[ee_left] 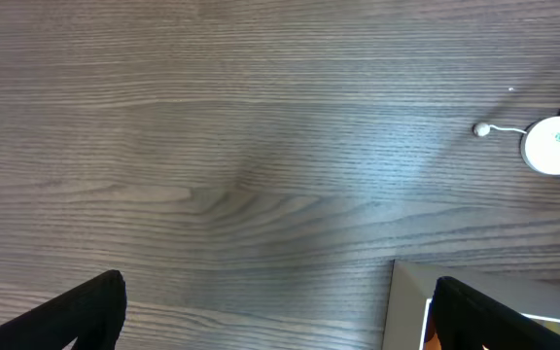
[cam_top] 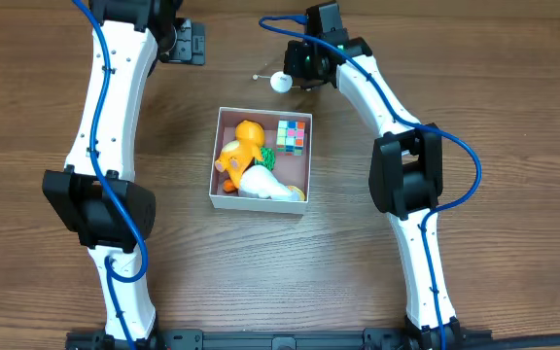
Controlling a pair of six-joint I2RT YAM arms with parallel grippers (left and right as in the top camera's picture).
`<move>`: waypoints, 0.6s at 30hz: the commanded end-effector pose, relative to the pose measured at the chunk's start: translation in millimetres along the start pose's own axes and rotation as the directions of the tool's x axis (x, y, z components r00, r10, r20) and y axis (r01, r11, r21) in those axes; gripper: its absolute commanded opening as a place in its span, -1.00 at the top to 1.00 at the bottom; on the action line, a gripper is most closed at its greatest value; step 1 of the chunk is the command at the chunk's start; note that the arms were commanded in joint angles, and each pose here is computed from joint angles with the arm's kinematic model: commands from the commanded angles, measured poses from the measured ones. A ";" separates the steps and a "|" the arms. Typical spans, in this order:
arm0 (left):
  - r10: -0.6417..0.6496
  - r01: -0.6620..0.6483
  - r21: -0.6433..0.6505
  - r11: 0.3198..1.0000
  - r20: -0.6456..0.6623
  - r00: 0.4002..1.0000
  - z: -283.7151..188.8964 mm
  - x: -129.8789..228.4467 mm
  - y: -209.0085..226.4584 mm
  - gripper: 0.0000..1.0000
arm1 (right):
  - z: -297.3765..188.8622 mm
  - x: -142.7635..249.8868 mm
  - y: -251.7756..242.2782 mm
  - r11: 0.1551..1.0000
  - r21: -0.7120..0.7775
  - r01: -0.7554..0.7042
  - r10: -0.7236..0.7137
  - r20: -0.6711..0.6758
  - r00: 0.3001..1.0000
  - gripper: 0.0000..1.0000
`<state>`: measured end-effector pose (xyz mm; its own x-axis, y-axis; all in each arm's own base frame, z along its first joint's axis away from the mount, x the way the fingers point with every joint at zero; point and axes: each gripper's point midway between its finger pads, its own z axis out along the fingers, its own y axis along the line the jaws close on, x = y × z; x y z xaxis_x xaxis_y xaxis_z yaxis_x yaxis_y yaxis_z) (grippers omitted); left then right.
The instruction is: Pack container
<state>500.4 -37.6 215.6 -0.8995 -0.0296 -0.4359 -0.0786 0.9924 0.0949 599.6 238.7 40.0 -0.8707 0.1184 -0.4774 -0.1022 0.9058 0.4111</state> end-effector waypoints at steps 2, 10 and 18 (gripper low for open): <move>0.001 0.000 -0.013 1.000 0.018 1.000 -1.2 -5.5 4.4 -1.00 | 2.4 35.7 10.6 0.995 -0.042 0.090 -0.095 -0.132 0.987 0.92; 0.001 -0.001 -0.013 1.000 0.017 1.000 -1.2 -5.4 4.4 -1.00 | 4.1 55.1 21.0 0.987 -0.046 0.153 -0.159 -0.184 0.970 0.92; 0.001 0.000 -0.013 1.000 0.018 1.000 -1.2 -5.5 4.4 -1.00 | 5.0 49.1 2.6 0.984 0.062 0.170 -0.158 -0.164 0.974 0.92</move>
<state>500.4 -37.7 215.6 -0.8995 -0.0296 -0.4358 -0.0784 0.9924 0.0946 556.3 254.5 18.5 -0.9148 -0.0879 -0.3943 -0.2249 0.9217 0.3162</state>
